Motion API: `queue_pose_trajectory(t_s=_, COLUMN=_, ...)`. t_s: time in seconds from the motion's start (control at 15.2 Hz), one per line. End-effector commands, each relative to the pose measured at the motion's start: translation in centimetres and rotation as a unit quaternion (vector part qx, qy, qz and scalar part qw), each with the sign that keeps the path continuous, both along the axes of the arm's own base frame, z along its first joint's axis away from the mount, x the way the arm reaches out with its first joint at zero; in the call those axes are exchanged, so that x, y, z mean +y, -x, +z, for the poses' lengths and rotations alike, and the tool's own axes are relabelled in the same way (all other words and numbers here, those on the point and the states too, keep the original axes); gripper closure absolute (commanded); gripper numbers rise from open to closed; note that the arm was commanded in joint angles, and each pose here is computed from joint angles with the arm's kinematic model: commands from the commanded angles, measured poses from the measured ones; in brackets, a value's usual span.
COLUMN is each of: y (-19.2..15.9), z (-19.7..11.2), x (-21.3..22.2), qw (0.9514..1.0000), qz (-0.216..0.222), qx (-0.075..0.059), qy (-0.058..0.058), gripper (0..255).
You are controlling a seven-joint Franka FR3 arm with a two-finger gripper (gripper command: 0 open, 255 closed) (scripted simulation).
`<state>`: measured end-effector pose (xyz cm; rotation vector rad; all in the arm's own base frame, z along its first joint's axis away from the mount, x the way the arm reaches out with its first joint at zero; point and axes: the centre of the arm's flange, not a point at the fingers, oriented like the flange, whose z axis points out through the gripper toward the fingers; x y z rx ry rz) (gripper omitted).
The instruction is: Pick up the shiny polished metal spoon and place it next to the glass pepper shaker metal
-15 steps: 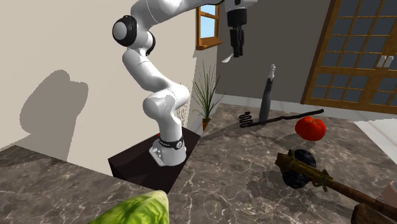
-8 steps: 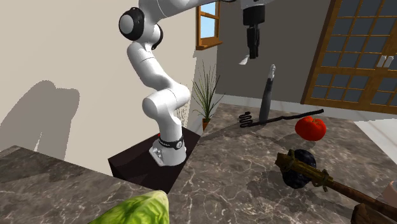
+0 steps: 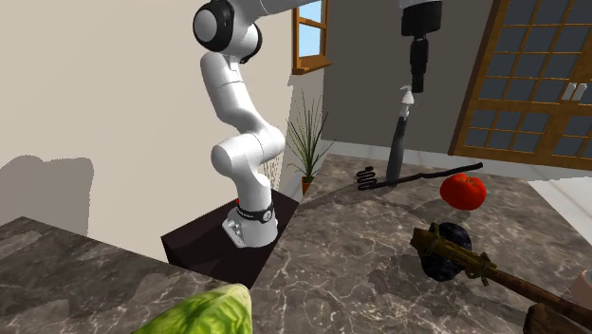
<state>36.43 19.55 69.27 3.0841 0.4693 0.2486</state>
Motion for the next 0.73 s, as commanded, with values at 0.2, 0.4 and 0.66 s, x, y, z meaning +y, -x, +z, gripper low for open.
queue_pose_trajectory(t_s=0.2, y=-6.6, z=0.1, x=-1.4, qw=1.0000, qz=0.000, qx=0.000, qy=0.000, gripper=255)
queue_pose_trajectory(t_s=0.4, y=-10.5, z=0.1, x=-2.1, qw=1.0000, qz=0.000, qx=0.000, qy=0.000, gripper=255)
queue_pose_trajectory(t_s=0.66, y=-15.7, z=0.1, x=-3.1, qw=1.0000, qz=0.000, qx=0.000, qy=0.000, gripper=255)
